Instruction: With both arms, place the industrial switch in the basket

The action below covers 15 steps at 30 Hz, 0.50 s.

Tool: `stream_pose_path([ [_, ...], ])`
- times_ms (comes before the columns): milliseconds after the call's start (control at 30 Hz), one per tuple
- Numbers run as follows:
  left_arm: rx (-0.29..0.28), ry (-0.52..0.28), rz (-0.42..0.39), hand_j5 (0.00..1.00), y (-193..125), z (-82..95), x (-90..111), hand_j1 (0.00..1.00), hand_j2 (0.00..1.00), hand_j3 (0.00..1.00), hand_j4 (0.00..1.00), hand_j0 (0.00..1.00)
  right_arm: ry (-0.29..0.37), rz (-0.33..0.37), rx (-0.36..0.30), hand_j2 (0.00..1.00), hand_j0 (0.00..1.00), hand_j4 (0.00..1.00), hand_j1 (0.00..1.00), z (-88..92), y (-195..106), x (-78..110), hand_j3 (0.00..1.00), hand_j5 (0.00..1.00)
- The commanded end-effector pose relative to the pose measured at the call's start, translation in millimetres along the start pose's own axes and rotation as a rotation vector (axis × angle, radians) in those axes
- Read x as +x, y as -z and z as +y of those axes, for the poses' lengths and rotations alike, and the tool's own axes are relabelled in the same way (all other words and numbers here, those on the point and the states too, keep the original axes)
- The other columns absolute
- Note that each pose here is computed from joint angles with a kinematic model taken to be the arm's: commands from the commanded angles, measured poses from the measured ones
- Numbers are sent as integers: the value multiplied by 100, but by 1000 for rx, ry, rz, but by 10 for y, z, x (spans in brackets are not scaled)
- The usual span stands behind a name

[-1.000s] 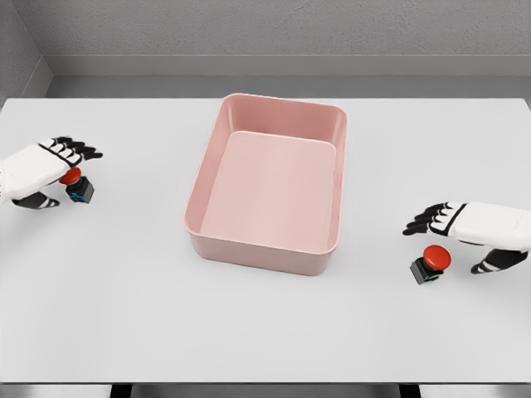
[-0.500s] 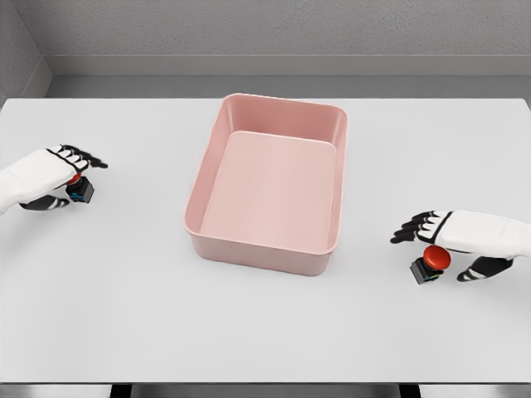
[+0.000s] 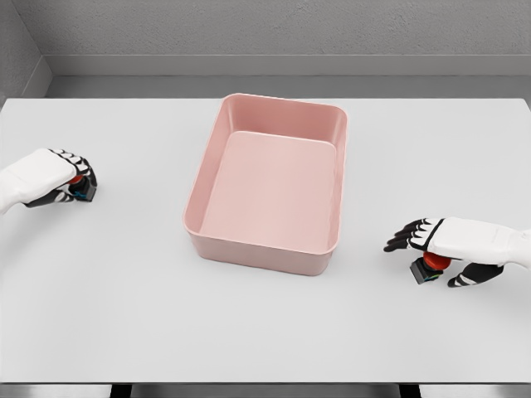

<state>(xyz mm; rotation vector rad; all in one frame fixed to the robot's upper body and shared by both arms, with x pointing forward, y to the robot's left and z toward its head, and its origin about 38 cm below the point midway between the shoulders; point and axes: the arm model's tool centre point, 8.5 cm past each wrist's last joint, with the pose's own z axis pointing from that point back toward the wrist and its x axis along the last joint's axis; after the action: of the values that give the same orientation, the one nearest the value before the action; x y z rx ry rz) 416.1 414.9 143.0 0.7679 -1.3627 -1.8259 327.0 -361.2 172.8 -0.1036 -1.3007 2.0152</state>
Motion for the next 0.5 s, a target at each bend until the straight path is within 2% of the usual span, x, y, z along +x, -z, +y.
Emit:
stream_pose_path([
  [0,24,19,-29,31,23,117,76,31,31,31,31,31,4,2,-2,93,93,93,93,-6,-9,-2,93,93],
  [100,54,35,-65,30,59,223,192,30,30,30,30,30,5,3,4,89,89,89,89,3,-14,-3,89,89],
  [200,97,68,-120,29,107,404,363,29,29,29,29,29,4,3,11,86,86,86,86,4,-14,-4,86,86],
  [467,157,105,-194,29,153,639,608,29,29,29,29,29,7,4,29,84,84,84,84,32,-23,-5,84,84],
])
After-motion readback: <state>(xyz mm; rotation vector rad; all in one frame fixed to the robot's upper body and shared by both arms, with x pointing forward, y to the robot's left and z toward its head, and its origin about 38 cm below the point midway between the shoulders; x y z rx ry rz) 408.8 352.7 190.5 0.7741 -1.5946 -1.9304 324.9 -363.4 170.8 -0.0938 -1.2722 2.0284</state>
